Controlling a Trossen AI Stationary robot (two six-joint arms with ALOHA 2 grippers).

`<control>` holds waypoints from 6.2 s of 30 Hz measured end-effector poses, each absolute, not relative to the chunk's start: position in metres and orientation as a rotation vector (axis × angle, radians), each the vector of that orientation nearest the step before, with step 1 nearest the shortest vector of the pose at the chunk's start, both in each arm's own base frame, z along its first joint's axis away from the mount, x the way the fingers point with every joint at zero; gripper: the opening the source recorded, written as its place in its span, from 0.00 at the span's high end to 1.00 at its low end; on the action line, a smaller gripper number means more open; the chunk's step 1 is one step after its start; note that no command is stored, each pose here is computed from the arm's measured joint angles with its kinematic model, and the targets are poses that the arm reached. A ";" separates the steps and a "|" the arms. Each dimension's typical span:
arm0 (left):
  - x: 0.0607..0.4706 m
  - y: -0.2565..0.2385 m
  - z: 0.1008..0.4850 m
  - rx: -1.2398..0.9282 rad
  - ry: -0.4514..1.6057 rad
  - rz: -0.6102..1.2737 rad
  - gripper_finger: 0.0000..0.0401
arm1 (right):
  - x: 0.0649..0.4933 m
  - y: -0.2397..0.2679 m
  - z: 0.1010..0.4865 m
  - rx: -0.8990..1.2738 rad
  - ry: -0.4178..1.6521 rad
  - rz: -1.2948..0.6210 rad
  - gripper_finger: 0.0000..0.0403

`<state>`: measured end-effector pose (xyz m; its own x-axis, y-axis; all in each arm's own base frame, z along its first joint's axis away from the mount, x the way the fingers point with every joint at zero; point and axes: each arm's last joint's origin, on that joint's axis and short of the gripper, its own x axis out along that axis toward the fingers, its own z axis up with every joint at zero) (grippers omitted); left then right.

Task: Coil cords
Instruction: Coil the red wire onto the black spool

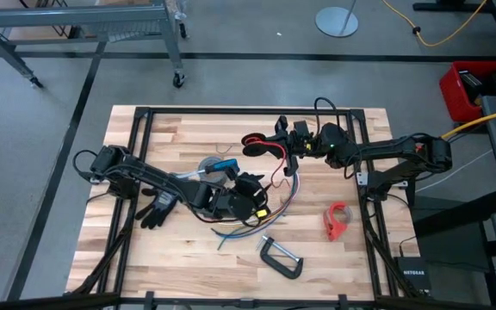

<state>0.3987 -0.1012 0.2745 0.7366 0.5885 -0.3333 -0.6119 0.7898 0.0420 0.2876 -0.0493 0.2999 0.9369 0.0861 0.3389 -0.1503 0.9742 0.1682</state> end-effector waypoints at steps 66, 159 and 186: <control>0.395 -0.086 0.265 -0.106 0.420 0.723 1.00 | 0.288 -0.046 0.298 0.177 -0.295 0.240 1.00; 0.398 -0.033 0.291 -0.404 0.329 0.691 1.00 | 0.292 -0.061 0.255 0.190 0.090 -0.327 0.99; 0.375 -0.071 0.279 0.168 0.421 0.981 1.00 | 0.296 -0.053 0.280 0.228 -0.064 0.025 0.99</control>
<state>0.3752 -0.0712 0.2790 0.4835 0.8331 -0.2688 -0.7688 0.5509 0.3246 0.2962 -0.0530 0.2796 0.9976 0.0174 0.0664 -0.0320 0.9739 0.2247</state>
